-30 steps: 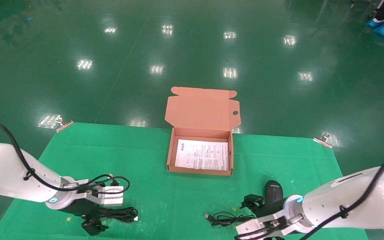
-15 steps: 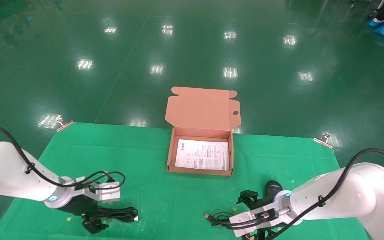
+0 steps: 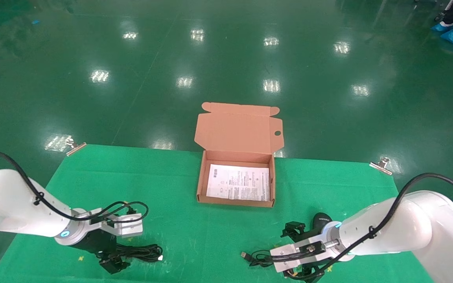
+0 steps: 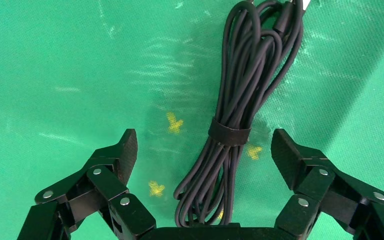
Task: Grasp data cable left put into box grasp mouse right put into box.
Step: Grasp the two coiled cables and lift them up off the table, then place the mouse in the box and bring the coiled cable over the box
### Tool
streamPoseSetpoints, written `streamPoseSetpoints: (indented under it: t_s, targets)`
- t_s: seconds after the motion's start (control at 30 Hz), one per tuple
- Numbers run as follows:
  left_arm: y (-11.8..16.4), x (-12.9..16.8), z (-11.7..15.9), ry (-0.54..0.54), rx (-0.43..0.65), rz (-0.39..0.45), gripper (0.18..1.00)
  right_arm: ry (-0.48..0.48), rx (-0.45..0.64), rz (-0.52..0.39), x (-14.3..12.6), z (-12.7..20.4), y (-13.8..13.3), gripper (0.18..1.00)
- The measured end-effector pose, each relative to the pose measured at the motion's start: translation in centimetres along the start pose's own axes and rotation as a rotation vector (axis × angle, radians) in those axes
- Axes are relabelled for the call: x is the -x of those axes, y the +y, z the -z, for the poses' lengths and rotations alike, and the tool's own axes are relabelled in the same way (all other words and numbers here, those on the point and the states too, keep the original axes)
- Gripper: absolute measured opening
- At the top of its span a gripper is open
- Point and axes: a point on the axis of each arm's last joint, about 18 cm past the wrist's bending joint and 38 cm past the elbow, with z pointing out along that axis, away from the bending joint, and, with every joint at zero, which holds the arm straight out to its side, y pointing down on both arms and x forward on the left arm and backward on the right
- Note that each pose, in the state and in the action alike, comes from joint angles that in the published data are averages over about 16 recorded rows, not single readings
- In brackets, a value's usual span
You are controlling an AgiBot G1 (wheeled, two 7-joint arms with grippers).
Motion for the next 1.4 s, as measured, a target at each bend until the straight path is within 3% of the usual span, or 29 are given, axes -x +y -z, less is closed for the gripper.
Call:
streamPoseSetpoints:
  t_s: [0.33, 0.47, 1.2, 1.4]
  targets:
    - [-0.03, -0.04, 0.07, 0.002, -0.001, -0.003, 0.92, 0.001, -0.001, 0.003, -0.01, 0.13, -0.02, 0.897]
    - [-0.03, -0.08, 0.08, 0.003, -0.001, -0.004, 0.874, 0.001, -0.002, 0.004, 0.01, 0.16, -0.03, 0.824]
    - [-0.06, -0.09, 0.14, 0.004, -0.001, -0.007, 0.396, 0.001, -0.004, 0.005, 0.06, 0.22, -0.06, 0.359]
    - [-0.1, 0.08, 0.37, 0.0, -0.005, -0.011, 0.319, 0.005, -0.005, -0.006, -0.04, 0.43, 0.13, 0.269]
